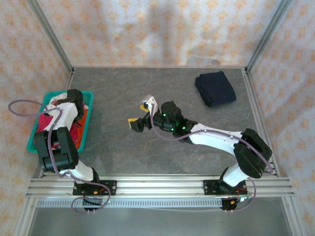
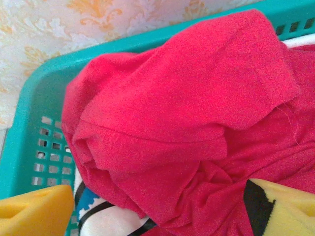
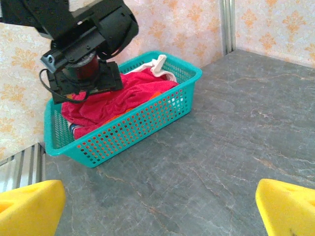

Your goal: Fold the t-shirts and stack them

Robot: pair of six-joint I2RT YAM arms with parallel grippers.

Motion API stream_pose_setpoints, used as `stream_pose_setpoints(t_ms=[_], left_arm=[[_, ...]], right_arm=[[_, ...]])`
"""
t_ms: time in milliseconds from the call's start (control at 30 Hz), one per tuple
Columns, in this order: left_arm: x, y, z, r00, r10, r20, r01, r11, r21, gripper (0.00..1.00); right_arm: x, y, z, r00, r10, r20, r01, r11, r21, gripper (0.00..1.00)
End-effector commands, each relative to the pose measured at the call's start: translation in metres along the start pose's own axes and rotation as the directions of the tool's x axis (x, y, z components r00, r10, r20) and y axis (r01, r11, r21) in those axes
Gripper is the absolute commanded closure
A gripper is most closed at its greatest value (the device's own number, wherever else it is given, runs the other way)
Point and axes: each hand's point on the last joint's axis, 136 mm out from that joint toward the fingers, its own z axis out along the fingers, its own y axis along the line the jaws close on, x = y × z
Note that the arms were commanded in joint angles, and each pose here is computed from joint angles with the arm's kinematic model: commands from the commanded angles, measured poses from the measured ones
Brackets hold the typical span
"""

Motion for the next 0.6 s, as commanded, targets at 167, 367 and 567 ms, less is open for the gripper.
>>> stream_pose_setpoints(t_ms=[167, 367, 567], left_arm=[[-0.009, 0.016, -0.005, 0.993, -0.114, -0.011, 0.113, 0.992, -0.057, 0.14], [-0.014, 0.040, -0.017, 0.971, -0.233, 0.056, 0.229, 0.971, 0.062, 0.31], [0.025, 0.017, -0.008, 0.963, -0.234, -0.135, 0.251, 0.959, 0.132, 0.21]], right_arm=[[-0.012, 0.007, -0.006, 0.999, -0.010, 0.034, 0.010, 1.000, -0.011, 0.01], [-0.004, 0.005, -0.011, 1.000, 0.009, 0.022, -0.009, 1.000, 0.001, 0.01], [0.007, 0.005, -0.011, 1.000, 0.019, -0.004, -0.019, 1.000, -0.003, 0.01]])
